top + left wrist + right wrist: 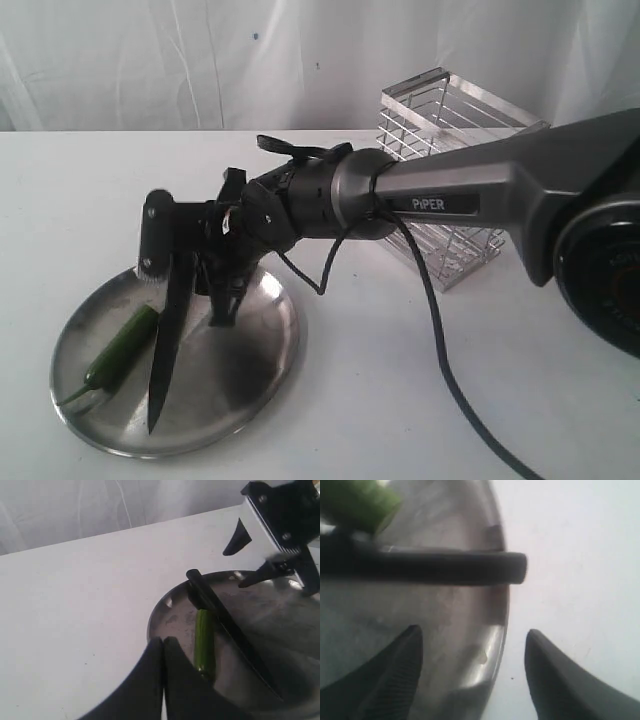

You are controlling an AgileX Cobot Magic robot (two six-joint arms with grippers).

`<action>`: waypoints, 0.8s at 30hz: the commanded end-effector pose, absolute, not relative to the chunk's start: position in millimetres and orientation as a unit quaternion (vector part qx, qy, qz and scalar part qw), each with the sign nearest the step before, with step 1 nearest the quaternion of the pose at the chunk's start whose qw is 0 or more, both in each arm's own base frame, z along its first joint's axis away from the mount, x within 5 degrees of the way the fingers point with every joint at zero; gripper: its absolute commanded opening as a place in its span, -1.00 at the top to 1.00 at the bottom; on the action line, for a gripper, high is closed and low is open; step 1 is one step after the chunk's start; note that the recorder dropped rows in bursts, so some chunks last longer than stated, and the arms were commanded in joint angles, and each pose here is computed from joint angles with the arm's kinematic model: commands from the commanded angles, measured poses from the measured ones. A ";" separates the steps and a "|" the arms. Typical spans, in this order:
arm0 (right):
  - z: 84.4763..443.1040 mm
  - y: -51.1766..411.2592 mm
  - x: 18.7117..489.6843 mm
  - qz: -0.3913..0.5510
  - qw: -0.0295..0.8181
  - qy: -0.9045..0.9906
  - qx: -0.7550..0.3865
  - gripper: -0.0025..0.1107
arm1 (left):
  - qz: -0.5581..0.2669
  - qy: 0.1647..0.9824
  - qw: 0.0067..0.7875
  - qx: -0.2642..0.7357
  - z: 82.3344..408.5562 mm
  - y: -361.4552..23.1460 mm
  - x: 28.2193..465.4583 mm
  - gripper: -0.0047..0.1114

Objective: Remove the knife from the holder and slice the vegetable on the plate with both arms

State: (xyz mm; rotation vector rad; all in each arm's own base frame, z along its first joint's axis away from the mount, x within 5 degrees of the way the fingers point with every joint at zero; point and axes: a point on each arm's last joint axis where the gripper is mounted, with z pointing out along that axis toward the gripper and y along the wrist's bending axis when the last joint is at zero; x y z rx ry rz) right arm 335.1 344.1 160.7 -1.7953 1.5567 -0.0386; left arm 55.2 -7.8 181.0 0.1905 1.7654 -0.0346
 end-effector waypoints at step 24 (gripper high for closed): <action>116.9 383.2 370.3 0.204 0.309 0.898 -0.239 0.00 | -0.020 0.771 0.631 0.083 180.1 -8.1 55.1 0.92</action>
